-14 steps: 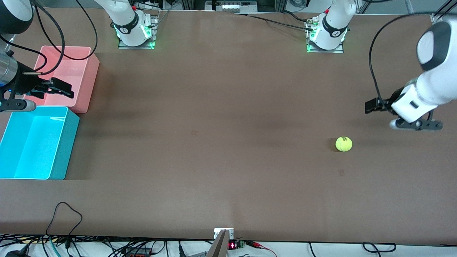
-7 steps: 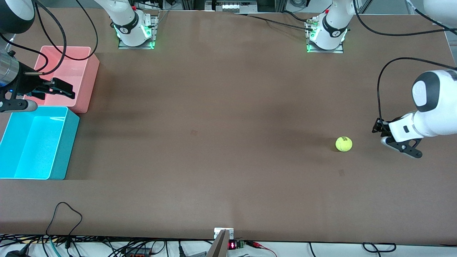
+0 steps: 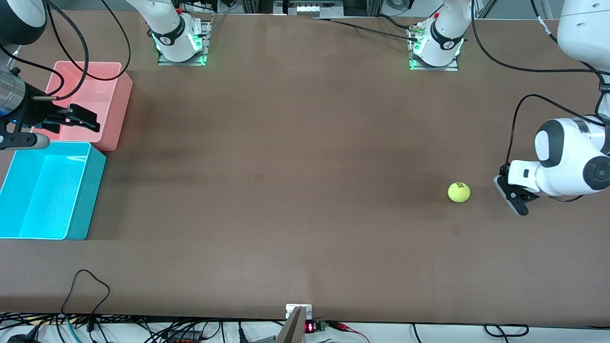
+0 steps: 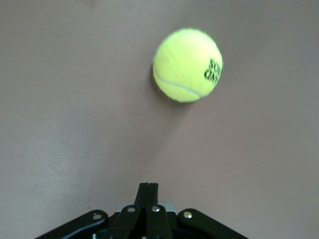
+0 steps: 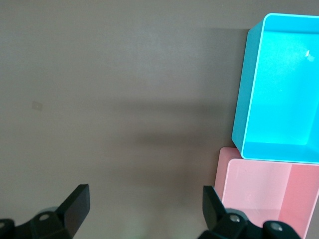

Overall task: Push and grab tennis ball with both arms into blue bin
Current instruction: 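Lower the left gripper beside the tennis ball, then push the tennis ball with the left gripper toward the right gripper, then lower the right gripper over the tennis ball while the left gripper withdraws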

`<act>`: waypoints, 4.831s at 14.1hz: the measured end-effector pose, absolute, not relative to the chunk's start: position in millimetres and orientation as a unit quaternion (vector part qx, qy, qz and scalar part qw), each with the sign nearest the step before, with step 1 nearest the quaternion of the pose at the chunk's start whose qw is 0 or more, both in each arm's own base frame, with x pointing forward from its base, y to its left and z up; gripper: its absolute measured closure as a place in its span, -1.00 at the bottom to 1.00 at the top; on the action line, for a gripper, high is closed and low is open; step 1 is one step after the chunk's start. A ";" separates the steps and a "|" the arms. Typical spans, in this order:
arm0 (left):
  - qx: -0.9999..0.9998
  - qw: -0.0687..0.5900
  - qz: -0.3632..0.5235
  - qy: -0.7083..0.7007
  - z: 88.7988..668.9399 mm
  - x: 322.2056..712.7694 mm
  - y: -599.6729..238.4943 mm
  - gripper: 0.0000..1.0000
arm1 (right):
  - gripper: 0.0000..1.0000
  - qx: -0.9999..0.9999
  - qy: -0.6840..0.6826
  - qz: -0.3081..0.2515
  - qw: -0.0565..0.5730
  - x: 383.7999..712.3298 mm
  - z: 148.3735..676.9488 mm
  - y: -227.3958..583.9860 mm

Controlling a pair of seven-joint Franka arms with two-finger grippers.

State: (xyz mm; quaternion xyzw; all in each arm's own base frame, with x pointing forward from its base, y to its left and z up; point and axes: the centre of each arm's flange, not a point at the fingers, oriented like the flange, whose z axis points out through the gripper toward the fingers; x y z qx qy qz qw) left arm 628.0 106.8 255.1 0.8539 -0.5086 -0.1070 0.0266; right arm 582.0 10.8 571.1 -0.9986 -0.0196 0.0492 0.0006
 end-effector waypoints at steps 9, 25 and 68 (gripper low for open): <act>0.736 0.012 -0.070 -0.673 212.3 638.7 119.2 0.98 | -1.00 -0.999 -0.016 0.049 0.000 582.1 571.0 6.9; 0.754 0.049 -0.088 -0.649 277.1 662.9 -109.6 0.98 | -1.00 -0.985 -0.051 0.168 -0.001 605.0 451.9 46.8; 0.999 0.005 -0.015 0.041 584.0 607.8 7.0 -1.00 | -1.00 -0.888 -0.442 0.109 0.061 470.3 234.6 -57.9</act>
